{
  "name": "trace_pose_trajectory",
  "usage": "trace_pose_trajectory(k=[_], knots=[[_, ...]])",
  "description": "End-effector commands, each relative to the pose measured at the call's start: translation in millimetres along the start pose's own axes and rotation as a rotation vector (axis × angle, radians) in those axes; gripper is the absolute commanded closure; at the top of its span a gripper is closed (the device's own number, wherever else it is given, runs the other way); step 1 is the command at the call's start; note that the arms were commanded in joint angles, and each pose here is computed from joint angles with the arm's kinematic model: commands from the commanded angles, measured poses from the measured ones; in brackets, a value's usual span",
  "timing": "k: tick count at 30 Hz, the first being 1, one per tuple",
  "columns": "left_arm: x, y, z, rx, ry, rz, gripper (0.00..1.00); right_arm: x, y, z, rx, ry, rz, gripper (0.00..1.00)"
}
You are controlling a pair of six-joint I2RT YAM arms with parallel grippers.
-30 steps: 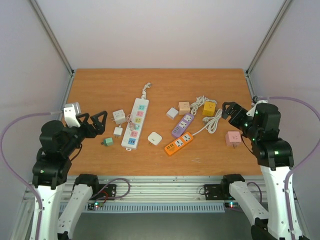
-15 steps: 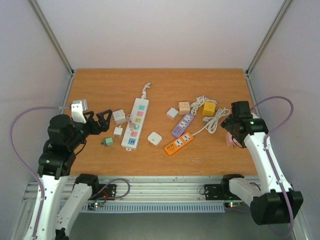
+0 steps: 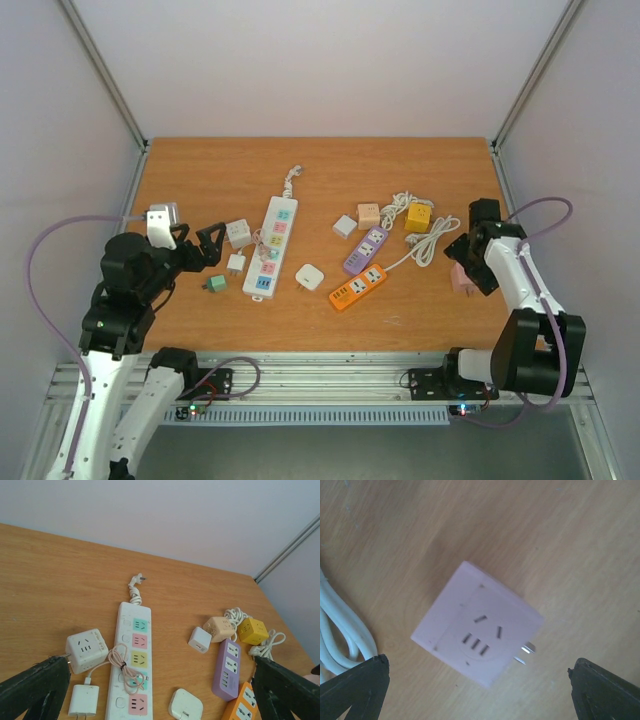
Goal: Insert the plug
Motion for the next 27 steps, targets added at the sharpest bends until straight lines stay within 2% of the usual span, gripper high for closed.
trace_pose_trajectory(k=[1,10,16,27], knots=[[-6,-2,3,0.019,-0.057,0.031,0.01,-9,16,14,-0.054,0.019,-0.029,0.02],[-6,0,6,-0.008,-0.052,0.032,0.01,-14,20,45,0.096,0.032,-0.049,0.02],[-7,2,12,-0.023,-0.034,0.021,0.01,-16,22,51,0.118,0.039,-0.098,0.07],[-6,2,20,-0.007,-0.006,0.010,0.01,-14,39,47,-0.058,0.091,-0.168,0.34]])
Point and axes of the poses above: each gripper's point midway between its finger pads, its own z axis out along the fingers, its own y axis along the line the jaws close on, x = y × z, the point moved 9 cm from there along -z, back along the fingers, and after that the axes turned 2 degrees about z, right-handed, at the moved point
